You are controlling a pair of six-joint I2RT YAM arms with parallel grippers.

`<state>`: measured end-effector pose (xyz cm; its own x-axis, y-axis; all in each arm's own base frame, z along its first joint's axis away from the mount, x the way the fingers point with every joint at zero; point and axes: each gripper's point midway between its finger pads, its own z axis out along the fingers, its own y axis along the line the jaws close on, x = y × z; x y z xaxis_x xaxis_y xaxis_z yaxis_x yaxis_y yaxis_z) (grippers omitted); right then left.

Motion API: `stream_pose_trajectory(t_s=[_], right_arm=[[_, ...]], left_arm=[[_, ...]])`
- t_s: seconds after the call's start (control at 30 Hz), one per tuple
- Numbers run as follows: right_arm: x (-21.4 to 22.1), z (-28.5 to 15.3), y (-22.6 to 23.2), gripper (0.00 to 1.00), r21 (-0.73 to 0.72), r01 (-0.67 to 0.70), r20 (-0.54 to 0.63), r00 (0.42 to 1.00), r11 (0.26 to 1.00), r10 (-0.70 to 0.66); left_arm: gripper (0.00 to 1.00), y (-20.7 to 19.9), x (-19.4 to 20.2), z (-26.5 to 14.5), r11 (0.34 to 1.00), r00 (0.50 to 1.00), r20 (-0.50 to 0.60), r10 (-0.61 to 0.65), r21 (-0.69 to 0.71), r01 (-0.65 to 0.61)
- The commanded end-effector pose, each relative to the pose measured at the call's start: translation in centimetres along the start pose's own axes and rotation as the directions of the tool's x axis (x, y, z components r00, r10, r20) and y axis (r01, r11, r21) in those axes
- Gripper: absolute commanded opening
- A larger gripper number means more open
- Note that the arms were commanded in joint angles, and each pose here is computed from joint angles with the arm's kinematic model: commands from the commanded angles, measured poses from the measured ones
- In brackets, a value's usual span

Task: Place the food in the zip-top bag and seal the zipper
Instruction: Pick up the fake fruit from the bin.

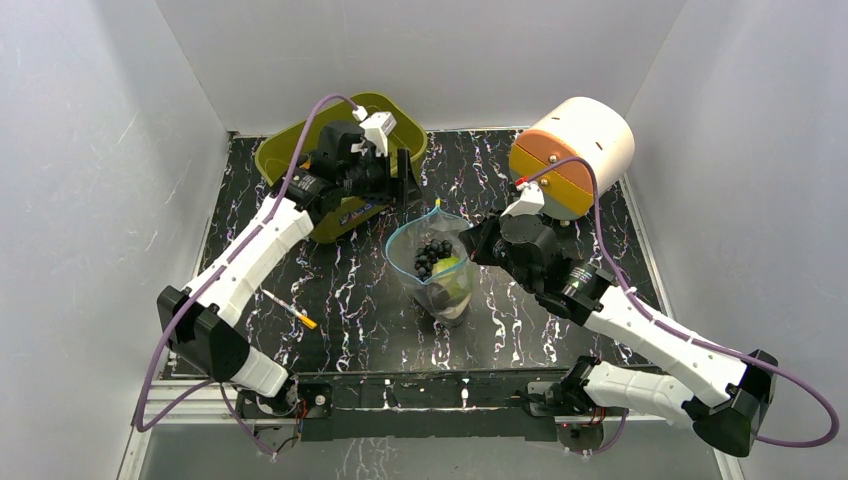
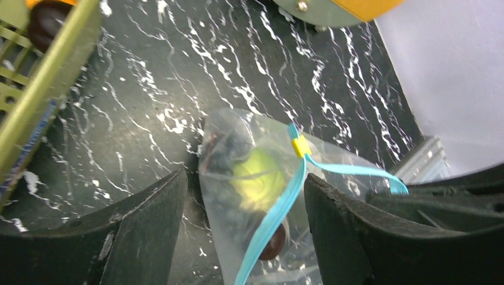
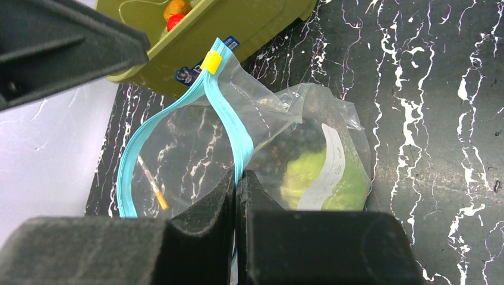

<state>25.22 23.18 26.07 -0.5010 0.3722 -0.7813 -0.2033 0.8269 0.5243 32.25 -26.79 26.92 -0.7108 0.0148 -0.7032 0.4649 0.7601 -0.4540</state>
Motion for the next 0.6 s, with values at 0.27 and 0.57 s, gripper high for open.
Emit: stream_pose_trajectory(t_s=[0.27,0.57], right_arm=[[-2.0,-0.8,2.2,0.00,-0.090,-0.043,0.049,0.998,0.995,0.048],[-1.2,-1.6,0.9,0.00,-0.073,-0.063,0.043,0.997,0.995,0.066]], left_arm=[[0.81,8.1,-4.7,-1.9,0.938,0.995,0.025,0.092,-0.337,-0.078],[0.90,16.9,-6.0,-3.4,0.849,1.000,0.013,0.009,-0.528,-0.001]])
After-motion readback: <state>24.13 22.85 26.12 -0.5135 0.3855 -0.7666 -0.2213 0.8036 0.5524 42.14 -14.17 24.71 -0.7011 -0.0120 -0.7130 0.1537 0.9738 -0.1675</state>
